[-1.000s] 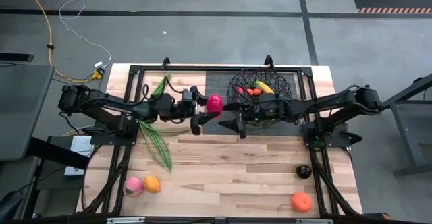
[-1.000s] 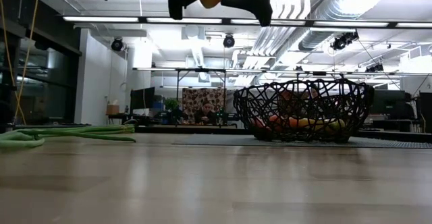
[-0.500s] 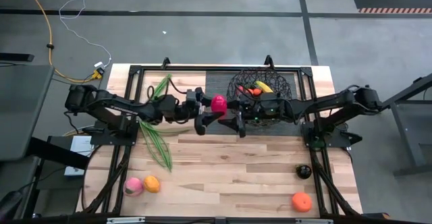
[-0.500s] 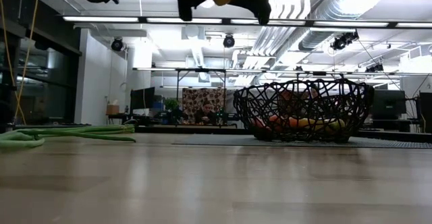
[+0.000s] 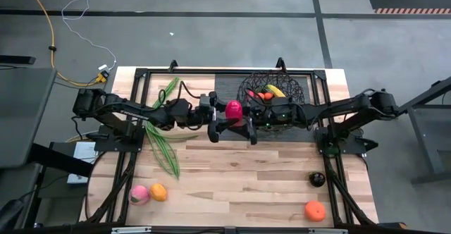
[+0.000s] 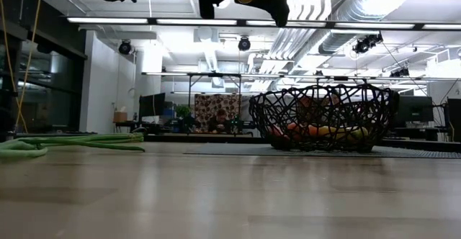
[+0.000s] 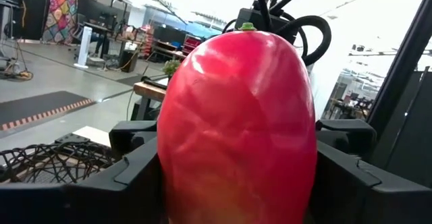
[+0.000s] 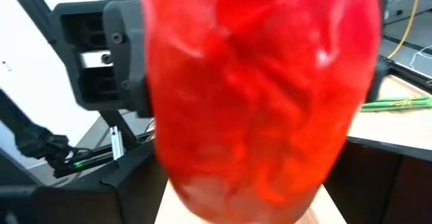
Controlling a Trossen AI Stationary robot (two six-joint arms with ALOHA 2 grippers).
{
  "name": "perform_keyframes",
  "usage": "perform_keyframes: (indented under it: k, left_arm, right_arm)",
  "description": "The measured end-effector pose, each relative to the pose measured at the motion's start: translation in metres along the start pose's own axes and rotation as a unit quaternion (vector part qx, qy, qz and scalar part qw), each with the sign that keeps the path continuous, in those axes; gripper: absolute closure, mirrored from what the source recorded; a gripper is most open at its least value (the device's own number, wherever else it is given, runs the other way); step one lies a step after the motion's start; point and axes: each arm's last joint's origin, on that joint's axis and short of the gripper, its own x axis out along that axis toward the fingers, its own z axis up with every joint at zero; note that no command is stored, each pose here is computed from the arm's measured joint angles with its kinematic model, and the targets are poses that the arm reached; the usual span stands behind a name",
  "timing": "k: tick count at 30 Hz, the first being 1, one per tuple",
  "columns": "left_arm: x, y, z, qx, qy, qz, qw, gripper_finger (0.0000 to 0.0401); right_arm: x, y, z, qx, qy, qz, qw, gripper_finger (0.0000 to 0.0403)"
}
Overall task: Build produce basket
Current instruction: Put the red mango into the black basket
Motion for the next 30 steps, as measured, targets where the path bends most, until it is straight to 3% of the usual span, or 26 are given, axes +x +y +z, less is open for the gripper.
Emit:
perform_keyframes:
  k: [4,11,30]
  left_arm:
    - [0.0000,-0.0001,0.0000,0.000,0.000,-0.001,1.000,0.0141]
    - [0.0000,0.0000,0.0000,0.000,0.000,0.000,1.000,0.0140]
    - [-0.0001,0.0018,-0.0049,-0.012,0.031,-0.006,0.999,0.0086]
  right_arm:
    - [0.0000,0.0002,0.0000,-0.012,0.001,0.003,1.000,0.0105]
    - [-0.0002,0.0002,0.0002,-0.013,0.000,0.001,1.000,0.0172]
    - [-0.0002,0.0000,-0.0004,-0.012,0.003,0.001,1.000,0.0174]
